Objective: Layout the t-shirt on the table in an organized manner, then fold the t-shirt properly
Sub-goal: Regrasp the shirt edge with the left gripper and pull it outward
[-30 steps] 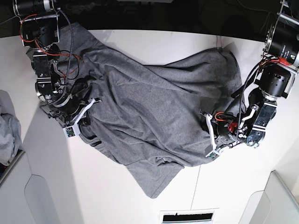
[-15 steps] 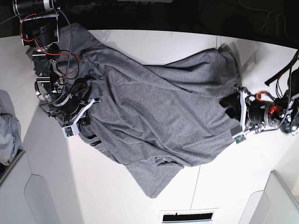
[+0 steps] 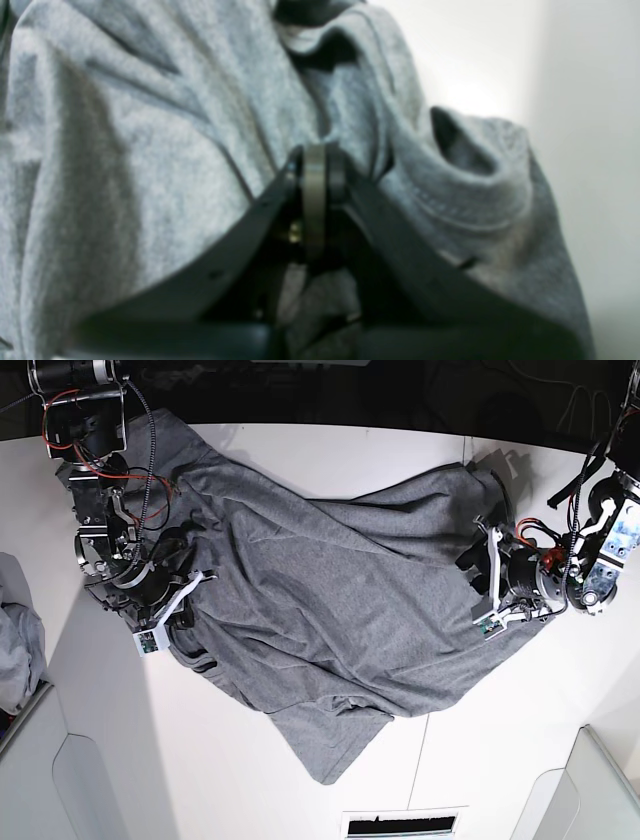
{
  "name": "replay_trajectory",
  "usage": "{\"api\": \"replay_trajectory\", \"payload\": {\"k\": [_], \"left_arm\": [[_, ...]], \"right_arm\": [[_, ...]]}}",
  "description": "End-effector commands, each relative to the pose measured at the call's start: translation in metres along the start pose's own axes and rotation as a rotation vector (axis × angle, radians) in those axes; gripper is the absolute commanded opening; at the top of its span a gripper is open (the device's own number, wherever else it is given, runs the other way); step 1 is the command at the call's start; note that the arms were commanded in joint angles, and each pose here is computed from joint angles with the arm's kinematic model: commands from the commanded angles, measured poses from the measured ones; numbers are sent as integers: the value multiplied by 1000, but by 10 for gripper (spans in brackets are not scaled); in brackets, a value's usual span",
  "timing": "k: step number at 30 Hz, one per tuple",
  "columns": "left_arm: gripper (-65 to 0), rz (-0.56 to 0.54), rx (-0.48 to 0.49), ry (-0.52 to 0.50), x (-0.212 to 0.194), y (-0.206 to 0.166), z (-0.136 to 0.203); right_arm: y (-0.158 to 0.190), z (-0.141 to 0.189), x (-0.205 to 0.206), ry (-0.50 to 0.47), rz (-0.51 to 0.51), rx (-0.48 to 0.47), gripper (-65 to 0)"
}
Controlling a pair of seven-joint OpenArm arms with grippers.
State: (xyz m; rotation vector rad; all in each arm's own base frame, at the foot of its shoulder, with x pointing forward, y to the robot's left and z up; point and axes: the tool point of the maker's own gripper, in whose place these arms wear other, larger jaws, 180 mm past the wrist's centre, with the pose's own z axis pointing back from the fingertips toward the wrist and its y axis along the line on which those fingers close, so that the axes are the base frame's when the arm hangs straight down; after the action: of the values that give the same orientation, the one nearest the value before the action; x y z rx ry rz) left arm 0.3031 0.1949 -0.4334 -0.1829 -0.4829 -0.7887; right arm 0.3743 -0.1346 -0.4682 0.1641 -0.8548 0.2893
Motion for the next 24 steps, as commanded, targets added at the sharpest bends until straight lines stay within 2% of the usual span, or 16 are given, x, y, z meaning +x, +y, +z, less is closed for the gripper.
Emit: {"api": "replay_trajectory", "payload": {"k": [1,16,21,22,24], "left_arm": [[-343,-18,8,-37,11,9,8],[-343,-11,25,28,-20,14,1],[-345,-28,72,31,-20,22,1],[-352,-38,78,40,-22,23,2],[-404,-49,83,59,-26,24,1]], "right_arm": [[-4,0,1,19,14,-4,-650],[-4,0,2,16,15,-5,-650],[-4,0,2,16,15,-4,-650],[-4,0,2,16,15,-4,-650],[-4,0,2,16,14,-4,-650]]}}
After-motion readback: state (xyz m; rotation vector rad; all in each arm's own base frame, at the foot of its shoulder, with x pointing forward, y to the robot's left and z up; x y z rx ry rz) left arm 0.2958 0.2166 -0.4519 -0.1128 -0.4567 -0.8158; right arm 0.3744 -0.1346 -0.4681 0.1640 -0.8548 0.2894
